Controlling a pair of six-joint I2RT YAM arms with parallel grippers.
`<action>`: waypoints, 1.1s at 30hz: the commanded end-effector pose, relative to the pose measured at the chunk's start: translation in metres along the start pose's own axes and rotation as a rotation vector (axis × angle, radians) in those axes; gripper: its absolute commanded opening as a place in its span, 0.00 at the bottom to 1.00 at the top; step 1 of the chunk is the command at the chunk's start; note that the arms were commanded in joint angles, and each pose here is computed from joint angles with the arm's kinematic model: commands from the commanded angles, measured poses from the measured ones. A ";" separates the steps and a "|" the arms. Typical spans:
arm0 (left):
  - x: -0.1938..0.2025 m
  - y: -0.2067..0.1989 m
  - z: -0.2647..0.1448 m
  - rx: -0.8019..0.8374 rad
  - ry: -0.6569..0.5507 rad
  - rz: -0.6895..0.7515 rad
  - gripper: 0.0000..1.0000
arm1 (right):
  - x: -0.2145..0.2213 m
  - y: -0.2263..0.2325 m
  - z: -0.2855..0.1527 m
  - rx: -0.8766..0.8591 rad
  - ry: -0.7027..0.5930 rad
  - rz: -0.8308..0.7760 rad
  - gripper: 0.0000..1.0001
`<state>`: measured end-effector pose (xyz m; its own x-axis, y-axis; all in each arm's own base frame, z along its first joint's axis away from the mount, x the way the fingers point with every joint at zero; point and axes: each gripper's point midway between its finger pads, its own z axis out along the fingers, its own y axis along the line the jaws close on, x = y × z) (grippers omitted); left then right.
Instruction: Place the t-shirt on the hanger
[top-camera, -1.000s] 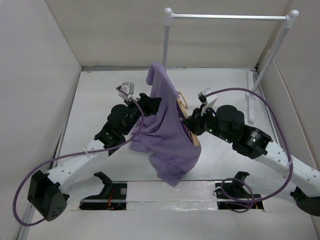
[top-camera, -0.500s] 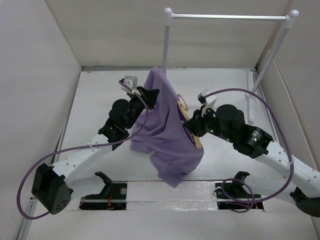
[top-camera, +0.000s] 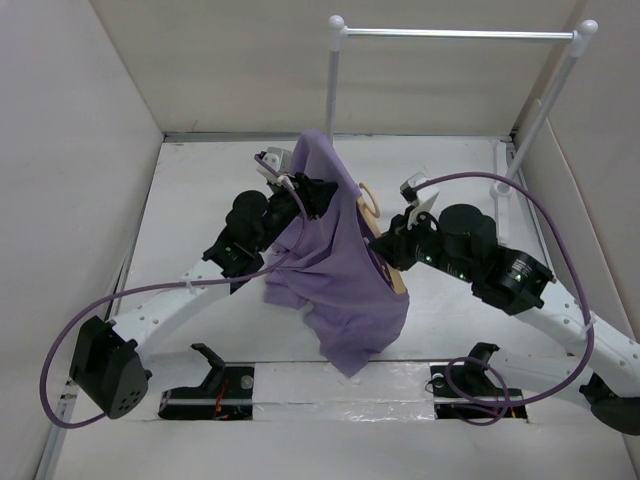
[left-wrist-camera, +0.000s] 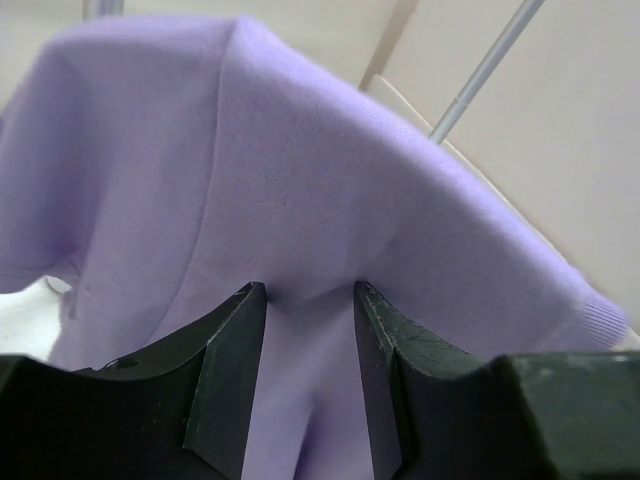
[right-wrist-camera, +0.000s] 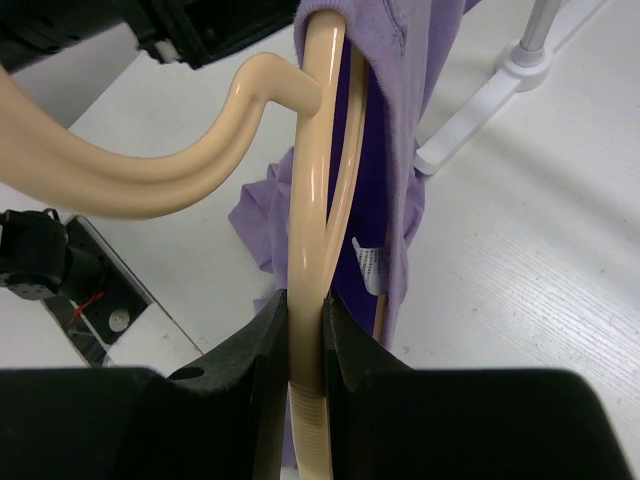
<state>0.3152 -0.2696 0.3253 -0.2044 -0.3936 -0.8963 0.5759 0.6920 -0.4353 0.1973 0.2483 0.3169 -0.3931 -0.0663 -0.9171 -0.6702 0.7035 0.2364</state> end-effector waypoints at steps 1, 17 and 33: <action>-0.021 -0.010 0.009 0.032 -0.035 0.037 0.38 | -0.046 0.015 -0.016 -0.062 -0.130 -0.014 0.00; -0.052 0.005 -0.005 -0.073 -0.175 0.015 0.00 | -0.032 0.005 -0.018 -0.053 -0.099 0.011 0.00; 0.033 -0.096 -0.016 0.233 0.108 0.159 0.38 | -0.039 -0.017 -0.002 -0.015 -0.077 0.024 0.00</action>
<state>0.2303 -0.3404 0.3244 -0.2326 -0.2324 -0.9444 0.7806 0.5346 -0.3238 0.2185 0.2300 0.3084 -0.4524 -0.0560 -0.8900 -0.6212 0.7359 0.2694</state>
